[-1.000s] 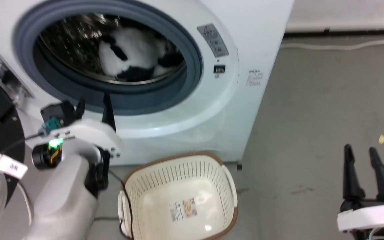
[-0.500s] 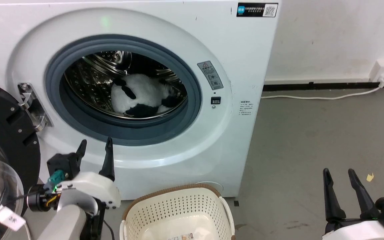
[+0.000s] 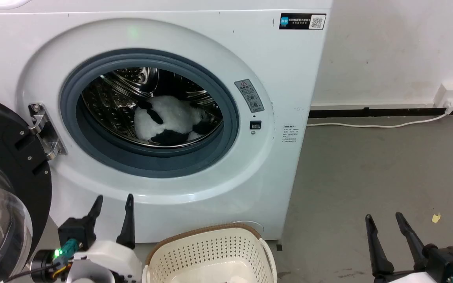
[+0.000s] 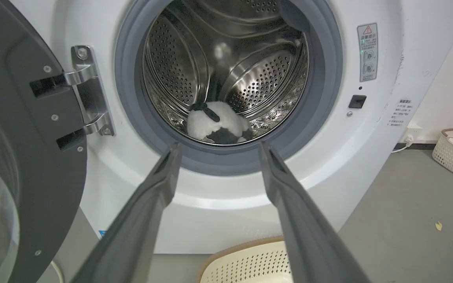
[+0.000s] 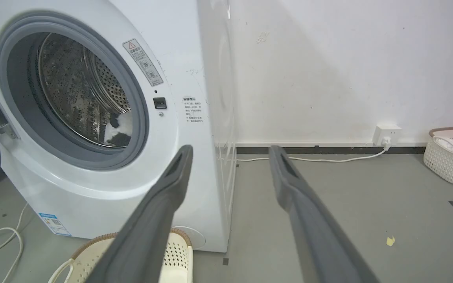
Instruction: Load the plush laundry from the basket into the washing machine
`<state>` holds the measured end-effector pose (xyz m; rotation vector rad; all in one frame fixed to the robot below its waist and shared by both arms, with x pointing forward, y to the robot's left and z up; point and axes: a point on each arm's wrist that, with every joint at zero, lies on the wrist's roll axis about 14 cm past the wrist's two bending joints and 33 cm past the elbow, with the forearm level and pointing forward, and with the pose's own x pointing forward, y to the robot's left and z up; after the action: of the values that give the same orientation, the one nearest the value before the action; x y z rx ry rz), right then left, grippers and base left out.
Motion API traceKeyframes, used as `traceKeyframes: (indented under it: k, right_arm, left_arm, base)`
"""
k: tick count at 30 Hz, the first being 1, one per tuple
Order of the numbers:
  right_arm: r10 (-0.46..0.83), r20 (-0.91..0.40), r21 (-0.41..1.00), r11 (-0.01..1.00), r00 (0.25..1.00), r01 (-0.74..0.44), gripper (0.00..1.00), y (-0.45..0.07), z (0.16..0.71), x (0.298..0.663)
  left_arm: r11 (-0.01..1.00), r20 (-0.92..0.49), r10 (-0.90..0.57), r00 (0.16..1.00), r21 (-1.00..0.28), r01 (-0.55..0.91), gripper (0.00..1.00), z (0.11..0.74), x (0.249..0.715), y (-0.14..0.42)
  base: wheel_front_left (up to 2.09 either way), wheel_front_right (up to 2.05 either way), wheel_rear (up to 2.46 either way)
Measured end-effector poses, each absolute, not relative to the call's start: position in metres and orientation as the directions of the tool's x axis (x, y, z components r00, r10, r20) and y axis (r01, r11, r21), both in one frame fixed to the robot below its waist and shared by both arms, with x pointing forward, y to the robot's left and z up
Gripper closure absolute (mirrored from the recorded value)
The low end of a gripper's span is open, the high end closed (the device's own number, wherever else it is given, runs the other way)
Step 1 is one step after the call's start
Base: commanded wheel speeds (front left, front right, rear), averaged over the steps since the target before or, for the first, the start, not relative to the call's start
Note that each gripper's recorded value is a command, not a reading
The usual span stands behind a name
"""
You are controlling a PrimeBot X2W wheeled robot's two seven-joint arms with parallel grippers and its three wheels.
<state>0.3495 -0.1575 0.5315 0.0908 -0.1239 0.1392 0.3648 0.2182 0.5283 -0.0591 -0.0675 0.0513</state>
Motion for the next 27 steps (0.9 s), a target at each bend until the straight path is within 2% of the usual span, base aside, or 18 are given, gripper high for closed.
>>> traceKeyframes:
  k: [6,15,27]
  right_arm:
    - [0.141,0.111,0.083,0.985,0.984,-0.150,0.00,-0.155,0.526,0.348]
    - [0.147,0.090,0.095,0.983,0.985,-0.156,0.00,-0.153,0.518,0.346]
    - [0.150,0.077,0.101,0.982,0.986,-0.157,0.00,-0.152,0.512,0.342]
  left_arm:
    - [0.992,0.040,0.052,0.998,-0.115,-0.047,0.00,0.519,0.354,0.217]
    - [0.979,0.100,0.115,0.988,-0.180,-0.095,0.00,0.535,0.345,0.228]
    - [0.985,0.103,0.099,0.990,-0.150,-0.082,0.00,0.529,0.336,0.221]
  base:
    - [0.00,0.00,0.00]
    - [0.00,0.00,0.00]
    - [0.00,0.00,0.00]
